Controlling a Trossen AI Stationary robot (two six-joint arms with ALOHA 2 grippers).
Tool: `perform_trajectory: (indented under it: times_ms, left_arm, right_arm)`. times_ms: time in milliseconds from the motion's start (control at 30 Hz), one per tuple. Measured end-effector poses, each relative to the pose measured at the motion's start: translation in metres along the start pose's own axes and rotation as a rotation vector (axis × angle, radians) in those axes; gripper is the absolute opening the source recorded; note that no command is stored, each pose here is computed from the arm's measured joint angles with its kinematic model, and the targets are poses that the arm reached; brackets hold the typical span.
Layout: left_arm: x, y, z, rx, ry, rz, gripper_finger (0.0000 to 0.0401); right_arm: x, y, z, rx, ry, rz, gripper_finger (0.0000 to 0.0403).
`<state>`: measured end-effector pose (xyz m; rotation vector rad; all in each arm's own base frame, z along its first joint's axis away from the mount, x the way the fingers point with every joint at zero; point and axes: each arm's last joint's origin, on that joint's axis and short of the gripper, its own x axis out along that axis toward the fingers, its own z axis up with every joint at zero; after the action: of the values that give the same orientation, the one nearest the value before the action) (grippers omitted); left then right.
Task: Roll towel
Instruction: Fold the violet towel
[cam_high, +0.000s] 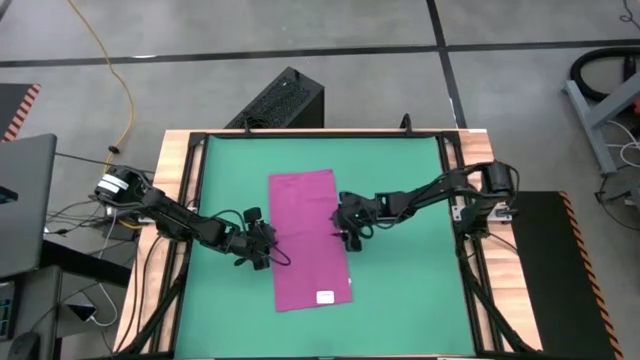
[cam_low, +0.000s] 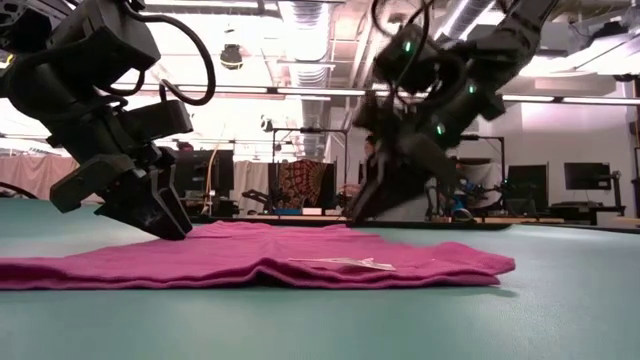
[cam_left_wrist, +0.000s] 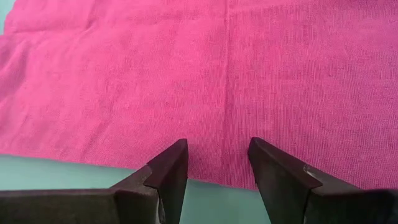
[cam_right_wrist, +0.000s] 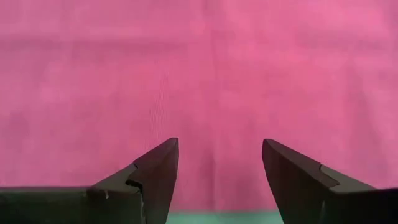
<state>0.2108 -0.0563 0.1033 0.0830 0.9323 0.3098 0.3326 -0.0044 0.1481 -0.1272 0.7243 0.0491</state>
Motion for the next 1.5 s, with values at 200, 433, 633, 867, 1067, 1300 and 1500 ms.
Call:
perform_trajectory:
  times_ms: [200,433,633,867,1067,1300,1500]
  left_arm:
    - [0.0,-0.001,0.004,0.036,-0.04,-0.004,0.0167]
    - [0.0,-0.001,0.004,0.034,-0.04,0.01,0.0167]
    - [0.0,-0.001,0.004,0.033,-0.038,0.012,0.0167]
    - [0.0,-0.001,0.004,0.028,-0.036,0.01,0.0167]
    - [0.0,0.0,0.002,-0.006,-0.025,0.011,0.0167]
    - [0.0,0.0,0.001,-0.033,-0.005,-0.001,0.014]
    - [0.001,0.002,0.0,-0.03,0.009,0.002,0.0066]
  right_arm:
    - [-0.009,0.003,0.009,-0.006,-0.042,-0.007,0.0255]
    - [0.008,0.004,-0.006,0.015,0.028,-0.005,0.0255]
    - [0.021,0.0,-0.016,0.041,0.069,-0.035,0.0255]
    - [0.022,-0.003,-0.027,0.087,0.087,-0.046,0.0251]
    - [0.02,-0.001,-0.039,0.147,0.112,-0.067,0.0203]
    - [0.021,-0.001,-0.039,0.143,0.098,-0.075,0.0131]
    - [0.021,0.002,-0.038,0.135,0.095,-0.068,0.0094]
